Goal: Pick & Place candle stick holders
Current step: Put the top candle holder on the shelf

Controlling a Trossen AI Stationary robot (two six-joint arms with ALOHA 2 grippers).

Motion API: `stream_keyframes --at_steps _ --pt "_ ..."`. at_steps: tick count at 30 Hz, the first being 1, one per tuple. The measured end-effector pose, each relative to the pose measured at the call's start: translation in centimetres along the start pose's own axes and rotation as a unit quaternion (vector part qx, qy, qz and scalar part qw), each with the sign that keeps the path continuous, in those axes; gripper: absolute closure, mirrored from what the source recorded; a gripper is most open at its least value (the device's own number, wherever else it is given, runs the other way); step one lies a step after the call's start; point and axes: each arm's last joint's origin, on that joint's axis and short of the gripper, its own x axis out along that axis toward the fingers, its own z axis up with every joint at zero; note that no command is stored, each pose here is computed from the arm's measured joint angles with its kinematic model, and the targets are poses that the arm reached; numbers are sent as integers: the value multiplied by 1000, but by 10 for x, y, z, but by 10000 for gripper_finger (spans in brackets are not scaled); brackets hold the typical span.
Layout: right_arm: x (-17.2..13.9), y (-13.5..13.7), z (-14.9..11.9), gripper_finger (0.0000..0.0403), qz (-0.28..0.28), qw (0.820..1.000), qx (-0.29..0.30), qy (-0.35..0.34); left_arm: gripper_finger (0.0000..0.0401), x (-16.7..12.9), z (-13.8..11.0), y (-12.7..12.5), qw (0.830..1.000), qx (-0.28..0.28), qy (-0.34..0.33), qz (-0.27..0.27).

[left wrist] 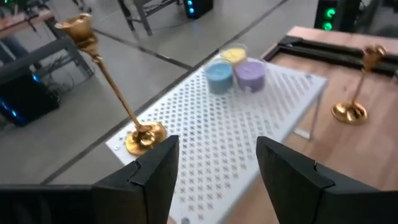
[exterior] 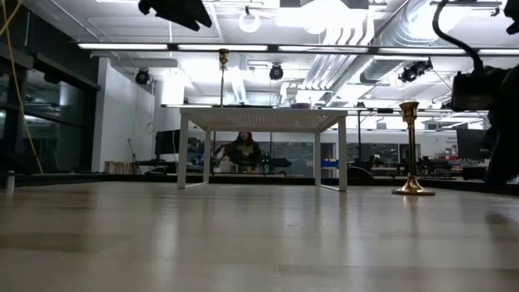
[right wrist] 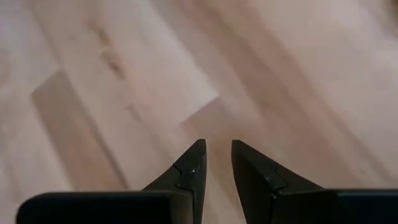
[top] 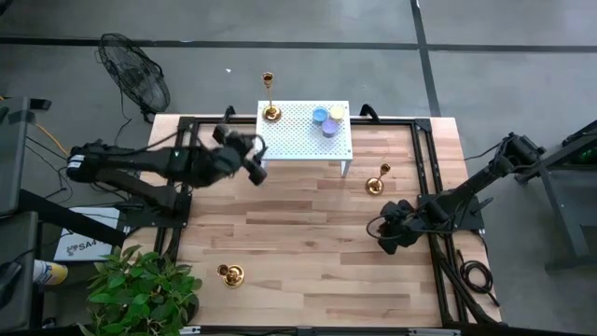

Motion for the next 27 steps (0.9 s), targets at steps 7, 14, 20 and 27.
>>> stream_keyframes --at_steps 7,14,20,27 --pt "-1 -10 0 332 -61 995 62 -45 190 -20 -36 -25 1000 29 -4 -11" --pt "-1 -13 0 332 -83 992 71 -56 190 -47 -69 -32 998 34 -17 -54" --pt "-2 -21 -4 326 -118 989 79 -40 190 -65 -91 -26 996 33 -40 -73" --pt "-4 -32 -1 260 -174 976 105 -74 190 -69 -109 -20 996 39 -48 -69"
